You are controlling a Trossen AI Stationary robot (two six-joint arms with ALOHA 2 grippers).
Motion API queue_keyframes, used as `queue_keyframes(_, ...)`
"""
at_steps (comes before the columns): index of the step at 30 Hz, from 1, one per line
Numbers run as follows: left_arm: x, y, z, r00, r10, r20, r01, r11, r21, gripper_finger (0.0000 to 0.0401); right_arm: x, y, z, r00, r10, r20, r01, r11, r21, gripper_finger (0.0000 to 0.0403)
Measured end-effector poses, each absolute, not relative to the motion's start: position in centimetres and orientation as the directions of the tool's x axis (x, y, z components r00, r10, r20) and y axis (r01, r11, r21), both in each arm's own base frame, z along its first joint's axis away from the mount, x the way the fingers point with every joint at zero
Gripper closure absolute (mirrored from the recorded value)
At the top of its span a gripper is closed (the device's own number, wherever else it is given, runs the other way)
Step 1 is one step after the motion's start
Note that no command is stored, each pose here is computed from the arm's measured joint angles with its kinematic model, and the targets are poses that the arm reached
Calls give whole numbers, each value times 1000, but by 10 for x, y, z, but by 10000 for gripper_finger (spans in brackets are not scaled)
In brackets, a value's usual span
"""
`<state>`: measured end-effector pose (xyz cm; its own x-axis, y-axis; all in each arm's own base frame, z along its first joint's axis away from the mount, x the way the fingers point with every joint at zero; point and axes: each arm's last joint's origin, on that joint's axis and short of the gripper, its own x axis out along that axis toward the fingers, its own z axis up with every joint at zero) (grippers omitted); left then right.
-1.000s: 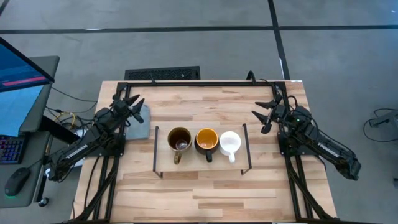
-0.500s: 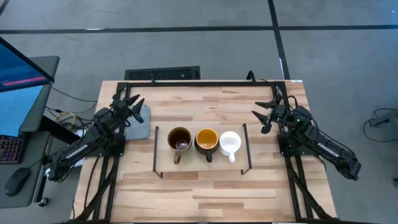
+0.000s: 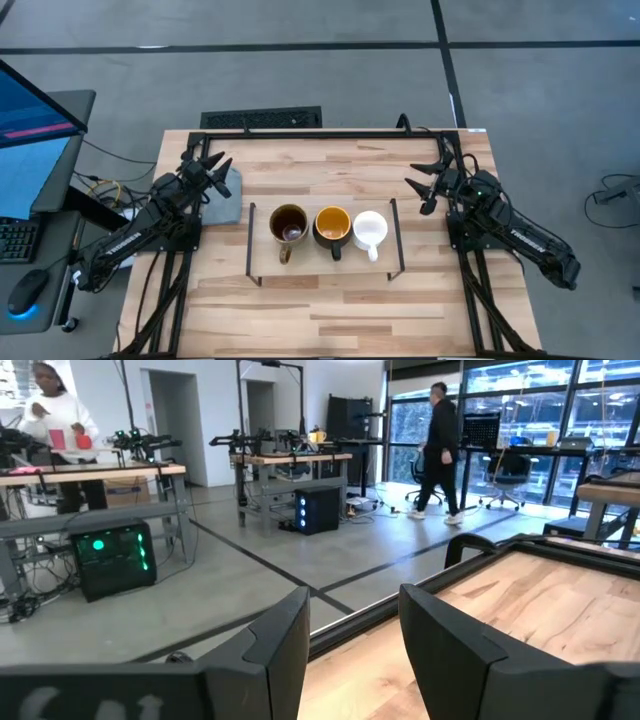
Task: Stack small to large cups/mugs on shelf
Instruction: Return To Home Position
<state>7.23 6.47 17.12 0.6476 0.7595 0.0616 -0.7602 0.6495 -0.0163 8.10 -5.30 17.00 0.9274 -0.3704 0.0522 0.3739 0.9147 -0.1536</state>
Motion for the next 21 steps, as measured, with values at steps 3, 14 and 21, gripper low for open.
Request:
queue_keyframes(3, 72, 65, 171, 648, 760, 62, -760, 649, -16, 255, 81, -53, 170, 928, -370, 52, 374, 915, -153, 163)
queue_keyframes(14, 72, 65, 171, 648, 760, 62, -760, 649, -16, 255, 81, -53, 170, 928, -370, 52, 374, 915, -153, 163)
queue_keyframes(21, 74, 63, 171, 671, 739, 62, -740, 673, -16, 255, 81, -53, 170, 927, -370, 52, 374, 915, -153, 163)
